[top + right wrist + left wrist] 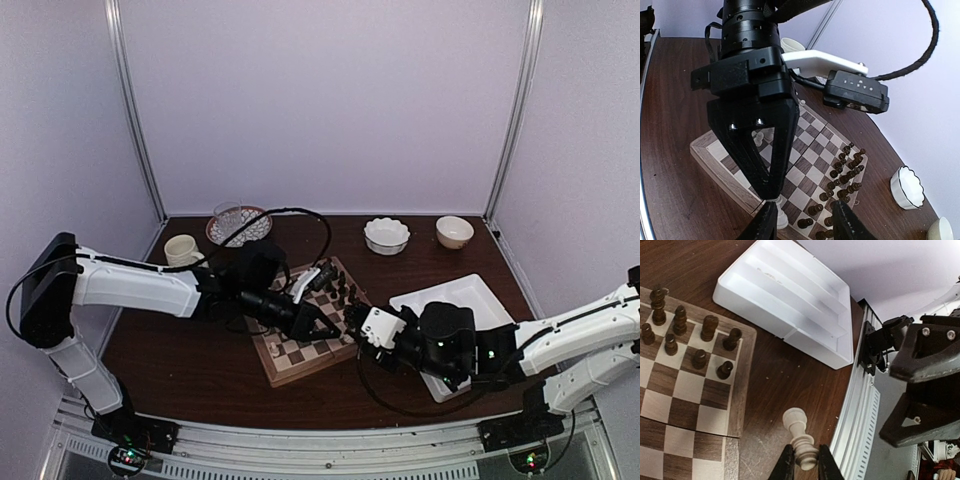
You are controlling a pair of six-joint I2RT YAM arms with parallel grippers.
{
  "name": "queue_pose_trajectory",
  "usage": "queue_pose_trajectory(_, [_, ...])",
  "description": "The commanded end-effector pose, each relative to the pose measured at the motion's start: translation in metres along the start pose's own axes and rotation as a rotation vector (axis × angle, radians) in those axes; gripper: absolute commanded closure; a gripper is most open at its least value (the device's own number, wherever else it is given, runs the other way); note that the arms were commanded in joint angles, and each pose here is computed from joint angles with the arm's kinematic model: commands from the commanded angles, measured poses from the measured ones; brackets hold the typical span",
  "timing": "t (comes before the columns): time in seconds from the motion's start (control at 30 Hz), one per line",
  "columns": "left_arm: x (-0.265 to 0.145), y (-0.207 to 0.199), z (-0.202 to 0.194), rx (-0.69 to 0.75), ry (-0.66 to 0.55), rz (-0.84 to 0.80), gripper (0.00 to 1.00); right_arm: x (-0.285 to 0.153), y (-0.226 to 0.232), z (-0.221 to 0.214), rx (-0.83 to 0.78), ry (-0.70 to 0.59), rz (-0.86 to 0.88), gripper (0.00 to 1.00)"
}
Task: Set up the chess pieces on the board
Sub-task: Pass from the right arm to the left, then place the queen at d1.
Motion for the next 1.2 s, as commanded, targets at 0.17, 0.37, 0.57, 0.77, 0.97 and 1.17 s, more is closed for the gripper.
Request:
queue_pose_trajectory(0.17, [-0.026,0.003,0.018,0.067,-0.023,0.145,0.87,-0.008,-0.025,-0.004,0.087,0.0,-0.17,0.57])
queue_pose_trajectory(0.37, [-0.036,0.005,0.022,0.079,0.025,0.211,0.86,-0.003,-0.046,-0.015,0.119,0.087,-0.374,0.57])
queue_pose_trajectory(0.57, [-0.068,0.017,0.026,0.038,0.057,0.382,0.86,-0.006,-0.05,-0.017,0.146,0.072,-0.378,0.57])
queue_pose_trajectory(0.77, [-0.102,0.032,0.028,0.008,0.0,0.582,0.86,-0.007,-0.051,-0.017,0.149,0.07,-0.382,0.56])
queue_pose_trajectory(0.97, [-0.121,0.035,0.028,0.016,-0.097,0.661,0.88,-0.007,-0.052,-0.019,0.146,0.076,-0.388,0.56])
queue_pose_trajectory(1.17, [-0.14,0.033,0.027,0.016,-0.17,0.726,0.89,-0.012,-0.057,-0.02,0.158,0.072,-0.417,0.56])
Point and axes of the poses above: each gripper's point midway between its finger pads, its own x axis out along the fingers, its own y axis along the line the jaws close on, z = x × y, the point moved 6 cm from there along -x, back along the fingers, and after that the axes turned 1 degree about -x, right-handed, at the moved point
